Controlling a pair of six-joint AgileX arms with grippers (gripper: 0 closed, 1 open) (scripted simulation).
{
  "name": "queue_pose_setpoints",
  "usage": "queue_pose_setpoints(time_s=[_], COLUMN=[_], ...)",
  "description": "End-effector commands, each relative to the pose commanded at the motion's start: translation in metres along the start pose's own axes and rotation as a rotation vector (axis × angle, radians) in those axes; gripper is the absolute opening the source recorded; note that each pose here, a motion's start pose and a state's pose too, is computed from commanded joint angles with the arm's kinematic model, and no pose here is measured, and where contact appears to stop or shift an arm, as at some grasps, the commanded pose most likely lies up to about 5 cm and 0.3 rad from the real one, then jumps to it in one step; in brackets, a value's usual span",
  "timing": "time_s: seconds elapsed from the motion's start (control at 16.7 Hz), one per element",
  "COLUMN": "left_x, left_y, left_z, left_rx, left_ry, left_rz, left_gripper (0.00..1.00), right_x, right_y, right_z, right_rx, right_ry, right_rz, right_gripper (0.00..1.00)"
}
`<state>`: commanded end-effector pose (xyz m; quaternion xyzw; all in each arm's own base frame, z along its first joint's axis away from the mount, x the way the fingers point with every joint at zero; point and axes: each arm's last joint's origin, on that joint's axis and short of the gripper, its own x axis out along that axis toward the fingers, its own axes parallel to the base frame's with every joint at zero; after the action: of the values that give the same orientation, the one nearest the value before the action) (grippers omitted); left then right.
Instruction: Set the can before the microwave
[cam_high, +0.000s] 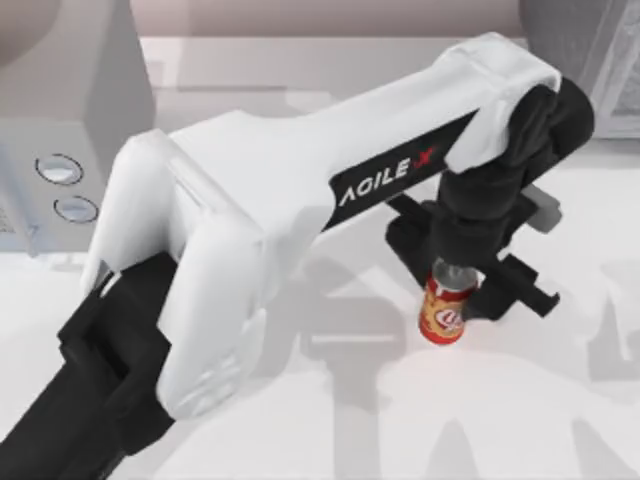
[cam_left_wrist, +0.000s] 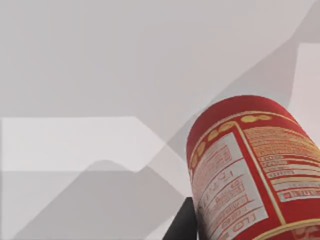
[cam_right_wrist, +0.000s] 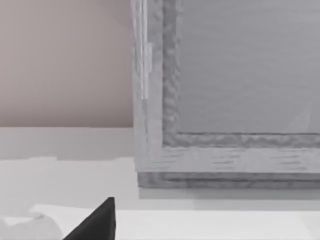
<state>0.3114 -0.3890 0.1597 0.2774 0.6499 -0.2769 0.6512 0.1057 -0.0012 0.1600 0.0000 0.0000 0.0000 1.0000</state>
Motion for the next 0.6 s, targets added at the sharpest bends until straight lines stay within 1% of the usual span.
queue_pose_setpoints(time_s=[0.06, 0.12, 0.6], left_x=[0.0, 0.0, 0.0004], left_y=[0.0, 0.0, 0.0006], left_z=[0.0, 0.0, 0.0001], left_rx=[0.0, 0.0, 0.0], left_ry=[0.0, 0.0, 0.001], left_rz=[0.0, 0.0, 0.0], left_gripper=[0.02, 0.0, 0.0], right_x=[0.0, 0.0, 0.0], right_y=[0.0, 0.0, 0.0], right_z=[0.0, 0.0, 0.0], right_rx=[0.0, 0.0, 0.0], right_ry=[0.0, 0.0, 0.0], right_rz=[0.0, 0.0, 0.0], right_gripper=[1.0, 1.0, 1.0])
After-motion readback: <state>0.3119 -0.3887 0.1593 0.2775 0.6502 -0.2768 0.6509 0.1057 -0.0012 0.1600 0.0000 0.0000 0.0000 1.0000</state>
